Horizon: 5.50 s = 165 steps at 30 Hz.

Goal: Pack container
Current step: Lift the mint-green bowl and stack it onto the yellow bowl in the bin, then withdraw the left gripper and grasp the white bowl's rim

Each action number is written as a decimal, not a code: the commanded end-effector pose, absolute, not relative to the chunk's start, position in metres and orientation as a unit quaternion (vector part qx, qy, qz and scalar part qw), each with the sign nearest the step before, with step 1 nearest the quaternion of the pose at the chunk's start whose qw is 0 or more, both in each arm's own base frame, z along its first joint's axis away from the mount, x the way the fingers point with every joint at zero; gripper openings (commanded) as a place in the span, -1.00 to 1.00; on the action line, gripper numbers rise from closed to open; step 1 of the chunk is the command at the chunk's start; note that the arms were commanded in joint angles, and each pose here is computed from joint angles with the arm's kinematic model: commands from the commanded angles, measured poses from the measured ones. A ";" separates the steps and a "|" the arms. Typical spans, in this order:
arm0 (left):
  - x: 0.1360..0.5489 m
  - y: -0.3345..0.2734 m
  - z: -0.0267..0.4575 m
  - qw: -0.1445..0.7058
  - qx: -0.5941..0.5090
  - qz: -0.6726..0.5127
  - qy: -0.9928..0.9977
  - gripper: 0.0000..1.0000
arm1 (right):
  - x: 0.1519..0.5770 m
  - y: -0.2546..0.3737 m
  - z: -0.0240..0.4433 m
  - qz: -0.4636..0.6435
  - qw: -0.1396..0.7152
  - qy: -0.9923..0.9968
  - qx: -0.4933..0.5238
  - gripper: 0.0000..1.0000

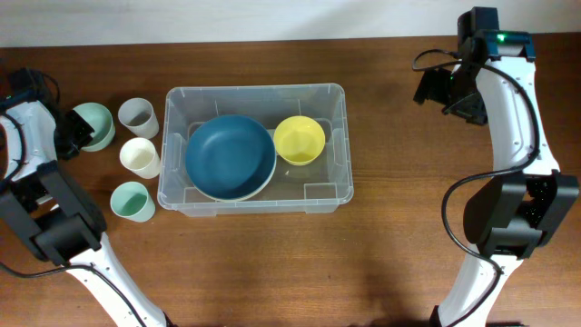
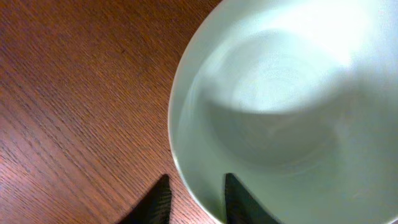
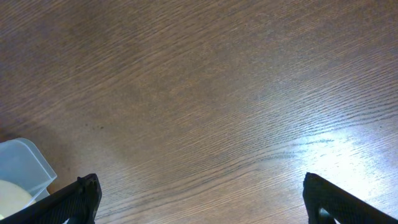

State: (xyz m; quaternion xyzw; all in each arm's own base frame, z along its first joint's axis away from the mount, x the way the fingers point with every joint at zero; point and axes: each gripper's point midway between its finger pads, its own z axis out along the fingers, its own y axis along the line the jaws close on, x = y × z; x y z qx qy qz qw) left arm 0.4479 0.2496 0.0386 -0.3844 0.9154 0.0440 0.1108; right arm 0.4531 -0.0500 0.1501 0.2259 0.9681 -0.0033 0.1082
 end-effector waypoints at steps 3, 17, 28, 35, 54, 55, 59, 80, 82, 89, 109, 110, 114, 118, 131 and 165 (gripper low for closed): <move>0.445 0.249 0.024 0.097 -0.386 0.043 0.916 -0.74 | 0.452 -0.051 0.150 -0.003 0.108 0.969 0.224 0.98; 0.457 0.259 0.044 0.125 -0.388 0.046 0.912 -0.97 | 0.452 -0.051 0.150 -0.003 0.108 0.969 0.224 0.98; 0.475 0.302 0.179 0.246 -0.406 0.063 0.878 -0.98 | 0.452 -0.051 0.150 -0.003 0.108 0.969 0.224 0.97; 0.484 0.263 0.318 0.393 -0.367 -0.036 0.842 -0.98 | 0.452 -0.051 0.150 -0.003 0.108 0.969 0.224 0.98; 0.501 -0.102 0.330 0.336 0.051 -0.177 0.924 -0.97 | 0.452 -0.051 0.150 -0.003 0.108 0.969 0.224 0.98; 0.500 -0.116 0.324 0.328 0.062 -0.174 0.926 -0.97 | 0.452 -0.051 0.150 -0.003 0.108 0.969 0.224 0.98; 0.498 -0.164 0.293 0.288 0.101 -0.176 0.936 -0.97 | 0.452 -0.051 0.150 -0.003 0.108 0.969 0.224 0.97; 0.474 -0.195 0.146 0.086 0.112 -0.152 0.978 -0.97 | 0.452 -0.051 0.150 -0.003 0.108 0.969 0.224 0.98; 0.473 -0.198 0.138 0.080 0.114 -0.151 0.979 -0.97 | 0.452 -0.051 0.150 -0.003 0.108 0.969 0.224 0.98; 0.470 -0.204 0.113 0.064 0.118 -0.149 0.980 -0.97 | 0.452 -0.051 0.150 -0.003 0.108 0.969 0.224 0.98; 0.473 -0.204 0.104 0.064 0.118 -0.149 0.980 0.03 | 0.452 -0.051 0.150 -0.003 0.108 0.969 0.224 0.97; 0.473 -0.204 0.104 0.064 0.117 -0.149 0.980 0.09 | 0.452 -0.051 0.150 -0.003 0.108 0.969 0.224 0.97; 0.484 -0.196 0.118 0.087 0.110 -0.152 0.978 0.35 | 0.452 -0.051 0.150 -0.003 0.108 0.969 0.224 0.98; 0.502 -0.172 0.162 0.138 0.089 -0.157 0.974 0.43 | 0.452 -0.051 0.150 -0.003 0.108 0.969 0.224 0.97; 0.488 0.031 0.291 0.268 -0.124 -0.076 0.952 0.55 | 0.452 -0.051 0.150 -0.003 0.108 0.969 0.224 0.98; 0.228 0.226 0.194 0.018 -0.707 0.100 0.700 1.00 | 0.452 -0.051 0.150 -0.003 0.108 0.969 0.224 0.98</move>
